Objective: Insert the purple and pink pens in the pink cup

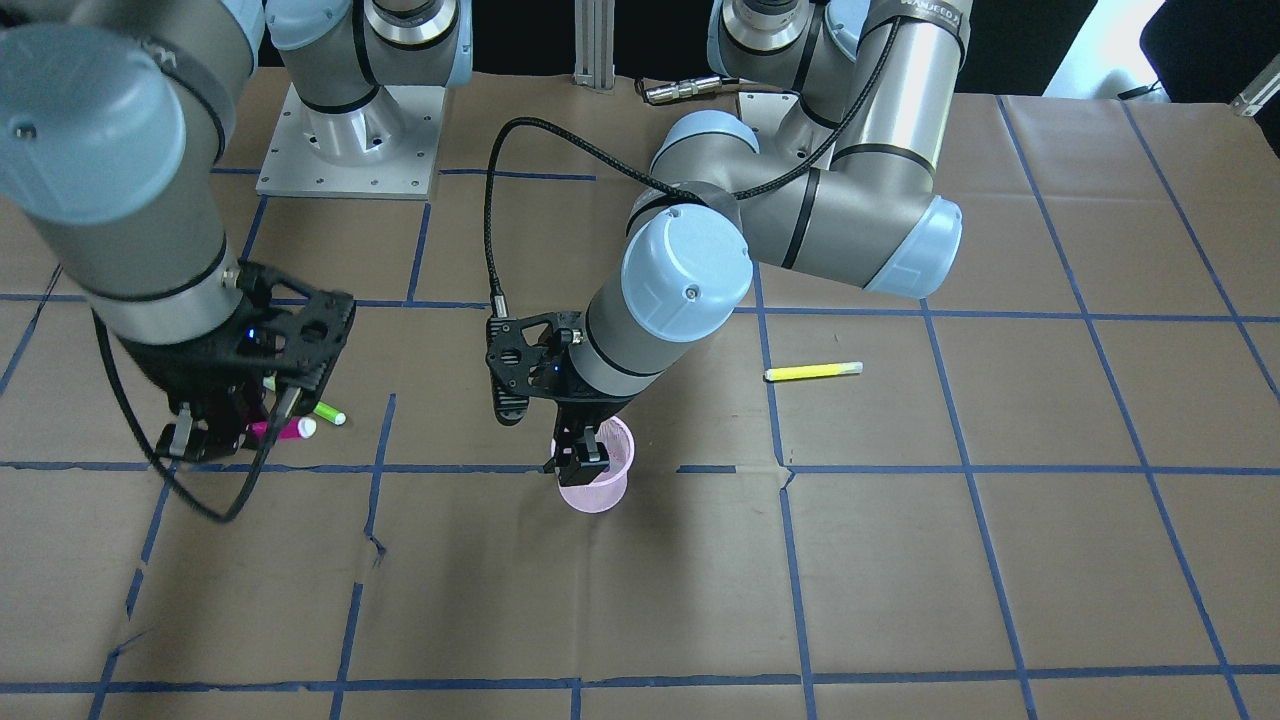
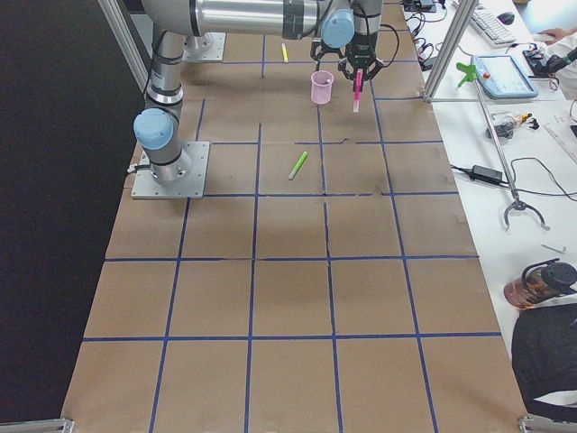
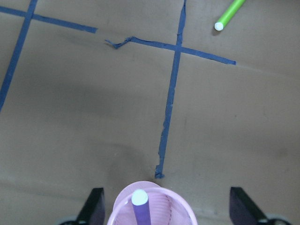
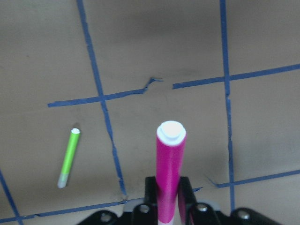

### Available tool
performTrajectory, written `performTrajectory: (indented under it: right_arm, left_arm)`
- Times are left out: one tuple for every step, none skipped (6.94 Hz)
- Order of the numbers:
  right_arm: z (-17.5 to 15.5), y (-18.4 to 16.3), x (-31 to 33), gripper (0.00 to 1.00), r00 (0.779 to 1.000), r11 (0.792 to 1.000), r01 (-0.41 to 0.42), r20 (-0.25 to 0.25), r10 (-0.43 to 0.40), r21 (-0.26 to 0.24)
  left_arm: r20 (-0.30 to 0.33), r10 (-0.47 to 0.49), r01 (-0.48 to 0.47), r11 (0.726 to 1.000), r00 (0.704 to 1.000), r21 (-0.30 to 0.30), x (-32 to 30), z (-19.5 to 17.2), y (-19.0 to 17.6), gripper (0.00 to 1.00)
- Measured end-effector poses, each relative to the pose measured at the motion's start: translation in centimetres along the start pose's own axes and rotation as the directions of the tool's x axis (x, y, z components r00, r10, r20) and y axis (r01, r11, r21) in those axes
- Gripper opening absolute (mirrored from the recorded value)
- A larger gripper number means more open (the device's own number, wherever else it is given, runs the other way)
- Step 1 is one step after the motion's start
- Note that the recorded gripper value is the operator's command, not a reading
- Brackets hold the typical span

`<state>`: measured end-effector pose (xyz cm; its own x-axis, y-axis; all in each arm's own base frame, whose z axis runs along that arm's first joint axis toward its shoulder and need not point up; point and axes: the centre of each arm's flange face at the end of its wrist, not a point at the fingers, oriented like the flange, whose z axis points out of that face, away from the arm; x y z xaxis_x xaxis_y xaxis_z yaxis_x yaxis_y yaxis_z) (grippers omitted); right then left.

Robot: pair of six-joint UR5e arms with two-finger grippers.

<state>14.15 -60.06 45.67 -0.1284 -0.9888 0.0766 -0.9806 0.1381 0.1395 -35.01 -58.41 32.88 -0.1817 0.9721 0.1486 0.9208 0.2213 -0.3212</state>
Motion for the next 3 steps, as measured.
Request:
performTrajectory:
  right_arm:
    - [-1.1,0.7,-4.5,0.04,1.000,0.999,0.008,-0.007,-0.008,0.032]
    - [-1.3,1.1,-8.5,0.04,0.999,0.998,0.012,-0.035,-0.010,0.069]
    - [-0.7,1.2,-10.8,0.04,0.997,0.995,0.021,-0.077,-0.014,0.095]
  left_arm:
    - [-0.023,-0.039,0.038,0.999,0.999,-0.016,0.6,-2.1,0.7,0.98]
    - [-0.043,-0.084,0.082,0.996,0.996,-0.041,1.2,-4.9,2.0,0.98]
    - [-0.040,-0.140,0.135,0.987,0.989,-0.091,2.4,-8.0,3.6,0.98]
